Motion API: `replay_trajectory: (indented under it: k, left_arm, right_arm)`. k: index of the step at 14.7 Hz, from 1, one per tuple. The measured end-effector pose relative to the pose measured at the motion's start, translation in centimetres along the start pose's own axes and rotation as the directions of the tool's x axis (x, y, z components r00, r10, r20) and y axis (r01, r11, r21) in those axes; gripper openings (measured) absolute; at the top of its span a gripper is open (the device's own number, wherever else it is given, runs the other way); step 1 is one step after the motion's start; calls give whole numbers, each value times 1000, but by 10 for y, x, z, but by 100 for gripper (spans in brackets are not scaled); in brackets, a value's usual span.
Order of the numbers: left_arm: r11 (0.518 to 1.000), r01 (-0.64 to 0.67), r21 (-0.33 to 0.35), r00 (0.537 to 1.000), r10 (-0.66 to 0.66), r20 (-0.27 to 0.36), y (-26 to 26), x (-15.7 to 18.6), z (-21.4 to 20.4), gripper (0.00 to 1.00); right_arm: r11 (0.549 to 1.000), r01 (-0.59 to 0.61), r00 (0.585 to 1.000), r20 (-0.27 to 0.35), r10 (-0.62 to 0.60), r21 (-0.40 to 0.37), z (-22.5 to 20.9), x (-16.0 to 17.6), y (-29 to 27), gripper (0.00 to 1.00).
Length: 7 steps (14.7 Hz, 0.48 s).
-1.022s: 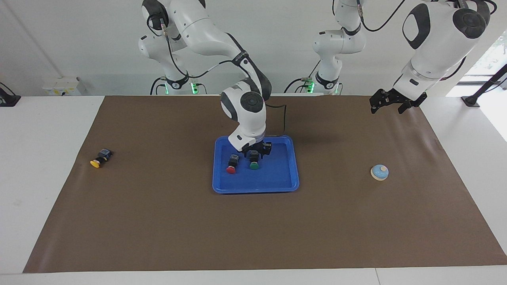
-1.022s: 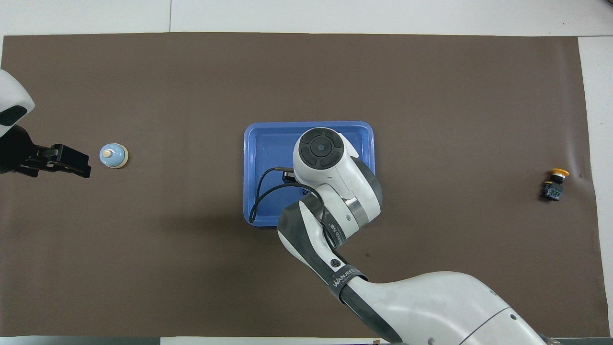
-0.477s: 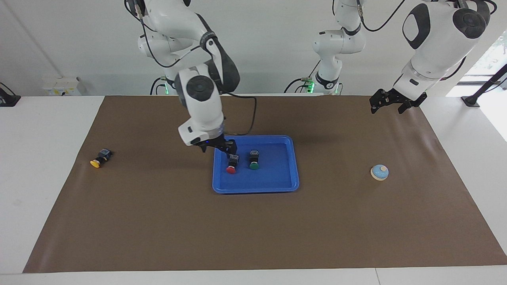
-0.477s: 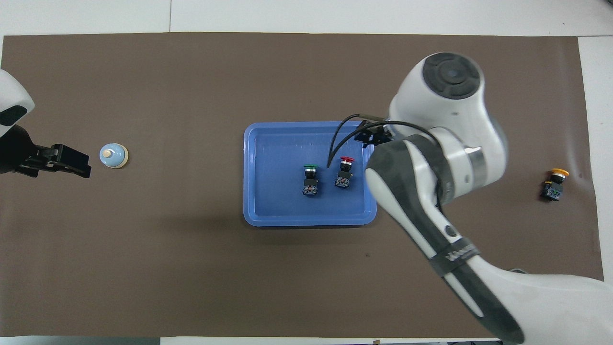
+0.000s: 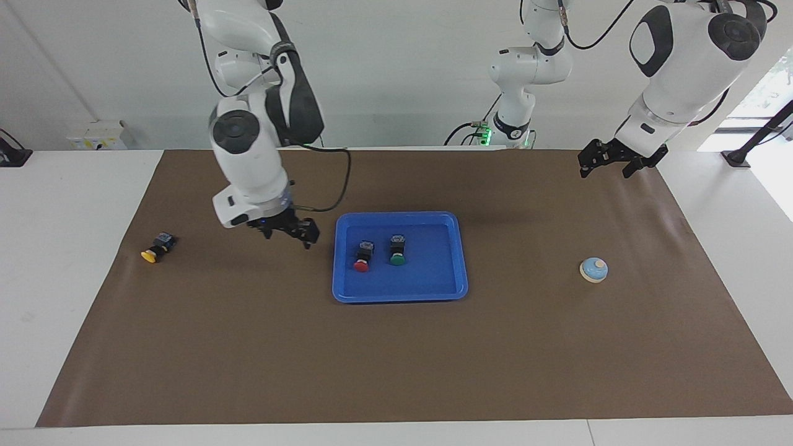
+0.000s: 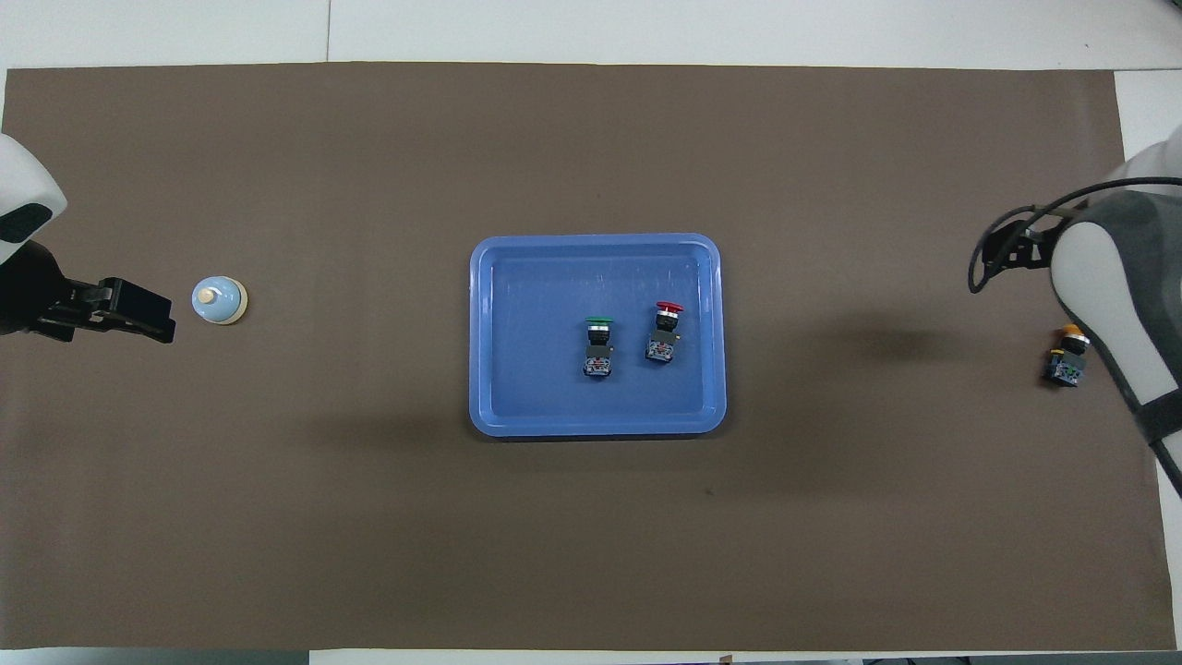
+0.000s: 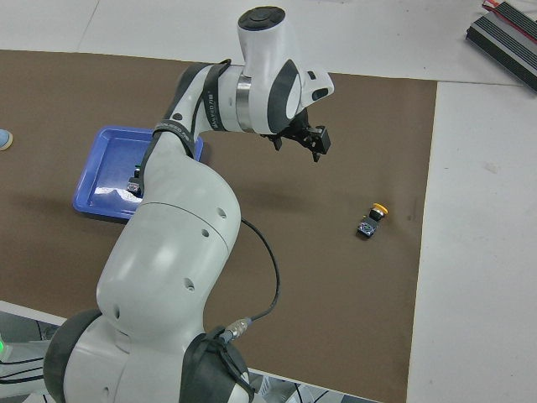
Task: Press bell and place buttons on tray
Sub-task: 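Move the right gripper back and grasp the yellow-capped button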
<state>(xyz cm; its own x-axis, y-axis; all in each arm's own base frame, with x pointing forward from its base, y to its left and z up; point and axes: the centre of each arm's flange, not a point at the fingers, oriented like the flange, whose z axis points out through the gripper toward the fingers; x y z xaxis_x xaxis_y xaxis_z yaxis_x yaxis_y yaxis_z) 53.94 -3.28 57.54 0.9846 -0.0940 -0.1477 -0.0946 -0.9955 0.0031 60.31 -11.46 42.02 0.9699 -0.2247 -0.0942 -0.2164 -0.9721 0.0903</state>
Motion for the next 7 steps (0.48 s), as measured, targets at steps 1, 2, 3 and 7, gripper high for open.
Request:
replay_trajectory:
  k: [1,2,3,7]
  left_arm:
    - [1000,0,0,1000,0,0,0,0,0,100]
    - [1000,0,0,1000,0,0,0,0,0,100]
    - [1000,0,0,1000,0,0,0,0,0,100]
    - [1000,0,0,1000,0,0,0,0,0,100]
  right_arm:
    - [1000,2,1000,-15,-2,0,14,-1,29,100]
    - [1000,-4,1000,-29,4,-4,28,-5,48,100]
    - [1000,-15,999,-49,15,-6,41,-10,61,100]
    - [998,-63,990,-130,64,8,91,-40,87,100]
